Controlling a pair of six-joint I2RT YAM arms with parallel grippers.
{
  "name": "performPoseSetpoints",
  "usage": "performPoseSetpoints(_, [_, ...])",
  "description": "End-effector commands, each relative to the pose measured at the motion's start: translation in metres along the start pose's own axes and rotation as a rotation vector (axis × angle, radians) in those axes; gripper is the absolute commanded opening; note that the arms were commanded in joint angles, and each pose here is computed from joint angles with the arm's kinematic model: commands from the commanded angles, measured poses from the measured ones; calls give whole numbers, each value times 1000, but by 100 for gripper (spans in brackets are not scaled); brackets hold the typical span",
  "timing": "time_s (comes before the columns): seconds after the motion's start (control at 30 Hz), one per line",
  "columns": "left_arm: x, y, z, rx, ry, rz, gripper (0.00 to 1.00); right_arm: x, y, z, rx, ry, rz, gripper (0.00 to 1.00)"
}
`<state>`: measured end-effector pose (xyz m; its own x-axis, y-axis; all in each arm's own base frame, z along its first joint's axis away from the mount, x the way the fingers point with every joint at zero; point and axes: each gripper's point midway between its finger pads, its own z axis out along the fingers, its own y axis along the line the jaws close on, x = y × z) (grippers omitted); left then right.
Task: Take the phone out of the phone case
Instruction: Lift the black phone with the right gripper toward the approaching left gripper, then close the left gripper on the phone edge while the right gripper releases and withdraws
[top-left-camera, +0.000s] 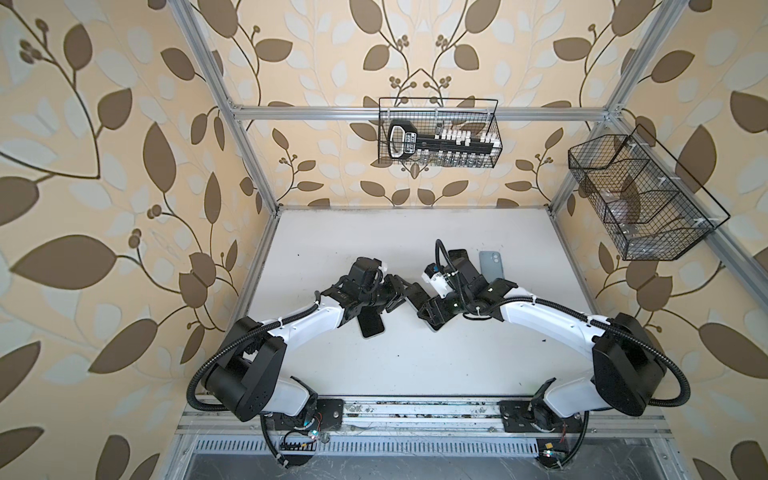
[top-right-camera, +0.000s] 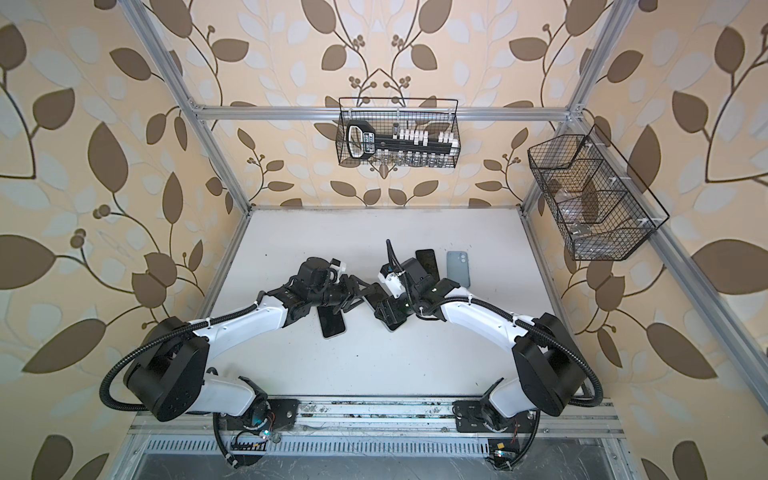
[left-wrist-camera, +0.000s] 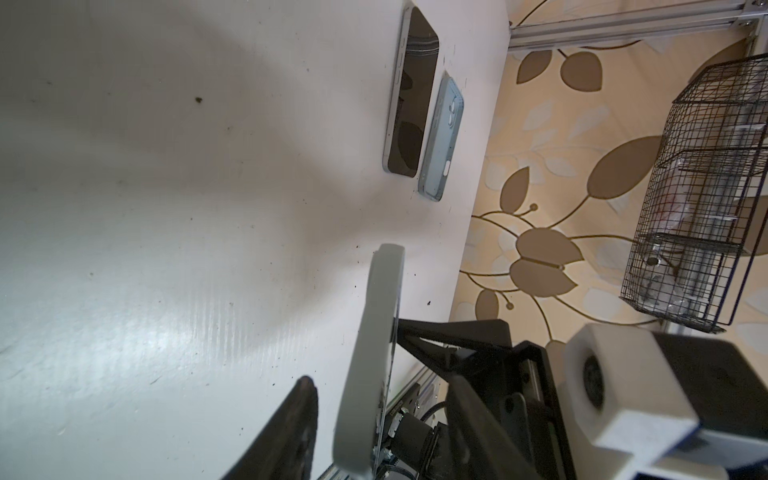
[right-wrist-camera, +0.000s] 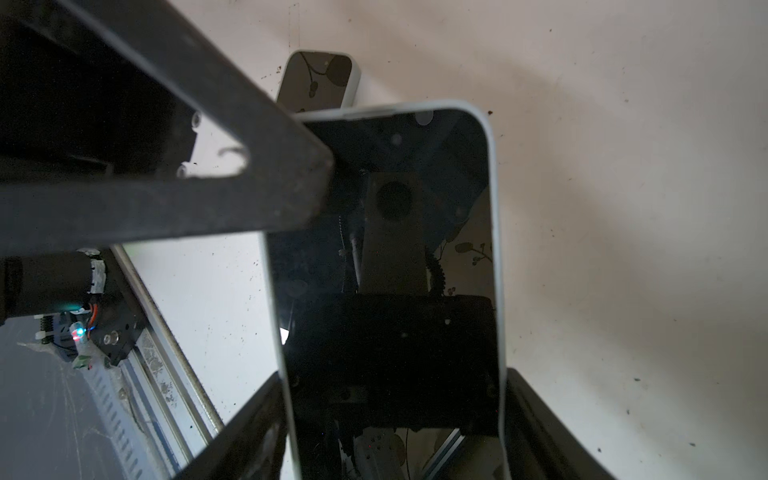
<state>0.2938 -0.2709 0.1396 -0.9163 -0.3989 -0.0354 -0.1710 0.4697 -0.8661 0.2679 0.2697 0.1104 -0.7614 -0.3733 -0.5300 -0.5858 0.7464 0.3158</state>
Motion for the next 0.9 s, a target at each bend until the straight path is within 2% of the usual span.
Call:
performPoseSetpoints(0.0, [-5, -22, 2, 53, -18, 33, 49, -34, 17, -19, -52, -107, -22, 69])
performPoseSetpoints(0.6, [-4, -30, 4, 68, -17, 37, 21, -36, 18, -11, -74, -99, 10, 68])
performPoseSetpoints(0.87, [-5, -33, 4, 73, -23, 36, 2, -35, 19, -11, -84, -99, 18, 68])
